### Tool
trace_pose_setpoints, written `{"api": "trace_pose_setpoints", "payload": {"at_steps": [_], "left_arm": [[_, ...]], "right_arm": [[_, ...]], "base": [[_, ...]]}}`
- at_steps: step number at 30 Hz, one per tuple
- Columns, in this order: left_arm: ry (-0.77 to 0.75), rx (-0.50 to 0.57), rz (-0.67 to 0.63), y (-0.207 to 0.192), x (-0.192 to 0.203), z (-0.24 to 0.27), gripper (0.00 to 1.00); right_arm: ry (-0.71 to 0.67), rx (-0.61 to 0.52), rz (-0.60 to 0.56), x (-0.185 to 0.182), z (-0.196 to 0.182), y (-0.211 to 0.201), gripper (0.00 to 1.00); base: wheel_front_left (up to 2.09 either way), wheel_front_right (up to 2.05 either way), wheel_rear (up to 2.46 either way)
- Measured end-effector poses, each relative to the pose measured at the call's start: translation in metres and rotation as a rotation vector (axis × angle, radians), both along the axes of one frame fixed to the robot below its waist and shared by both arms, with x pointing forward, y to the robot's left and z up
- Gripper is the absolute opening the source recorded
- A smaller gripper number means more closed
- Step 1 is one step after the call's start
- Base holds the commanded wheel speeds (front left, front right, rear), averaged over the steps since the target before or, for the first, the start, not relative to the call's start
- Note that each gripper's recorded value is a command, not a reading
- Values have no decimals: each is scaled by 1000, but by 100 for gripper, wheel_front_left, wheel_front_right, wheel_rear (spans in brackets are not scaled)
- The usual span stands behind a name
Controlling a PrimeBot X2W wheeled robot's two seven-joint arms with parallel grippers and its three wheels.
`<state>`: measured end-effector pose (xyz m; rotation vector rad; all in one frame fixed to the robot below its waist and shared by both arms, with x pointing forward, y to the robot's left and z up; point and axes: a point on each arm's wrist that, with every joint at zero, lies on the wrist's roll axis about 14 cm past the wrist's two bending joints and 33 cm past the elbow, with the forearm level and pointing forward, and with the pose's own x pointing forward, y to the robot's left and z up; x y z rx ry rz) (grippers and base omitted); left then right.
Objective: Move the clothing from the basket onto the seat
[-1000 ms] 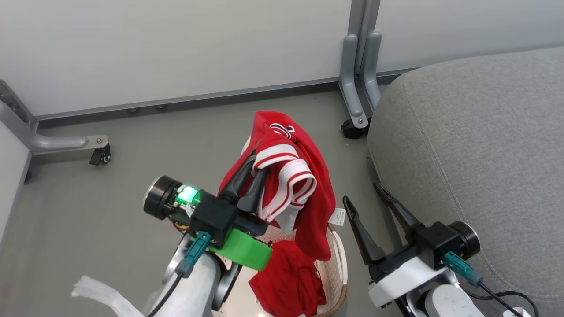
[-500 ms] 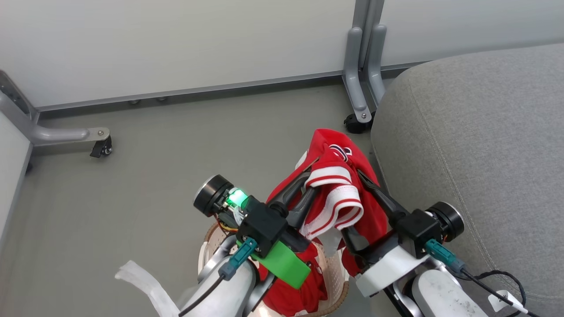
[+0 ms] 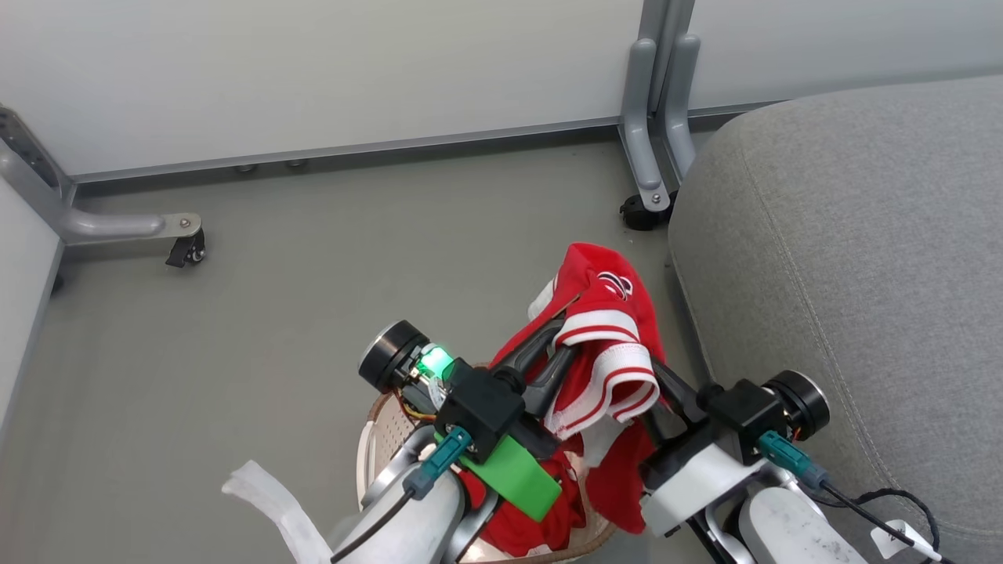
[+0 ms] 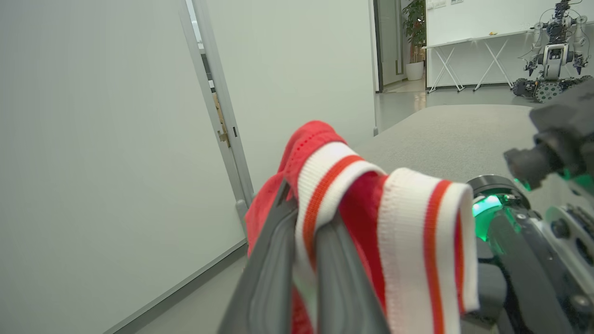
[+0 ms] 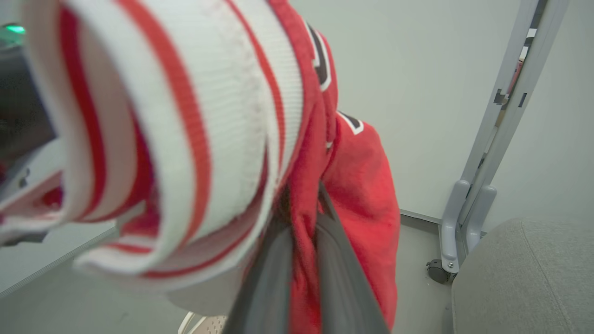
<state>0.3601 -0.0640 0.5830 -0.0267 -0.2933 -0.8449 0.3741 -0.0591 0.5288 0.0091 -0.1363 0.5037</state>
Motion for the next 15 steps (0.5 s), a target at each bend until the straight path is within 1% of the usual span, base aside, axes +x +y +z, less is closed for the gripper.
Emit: {"api": "trace_pose_setpoints", "payload": {"at_steps": [4,5,6,7,12,15], "left_arm": [[19,11,7,2,2,-7,0],[26,15,6,2,2,-10,32],[32,18,7,3,2,-12,48],[35,19,7,3,2,-13,100],[43,18,16,6,2,-14,100],[50,23,22,8,4,-16,100]], "right_arm": [[14,13,-25,2,-3,-7,0],[14,17,-28,3,-3,-8,0],[12,18,-29,4,-2,-8,0],[13,19,-33,4,-3,-9,0],[26,57,-83,5,-3,-22,0],[21,52,-93,7,-2,-26,0]], "base": [[0,0,0],[0,0,0],[0,0,0],[0,0,0],[0,0,0],[0,0,0]]}}
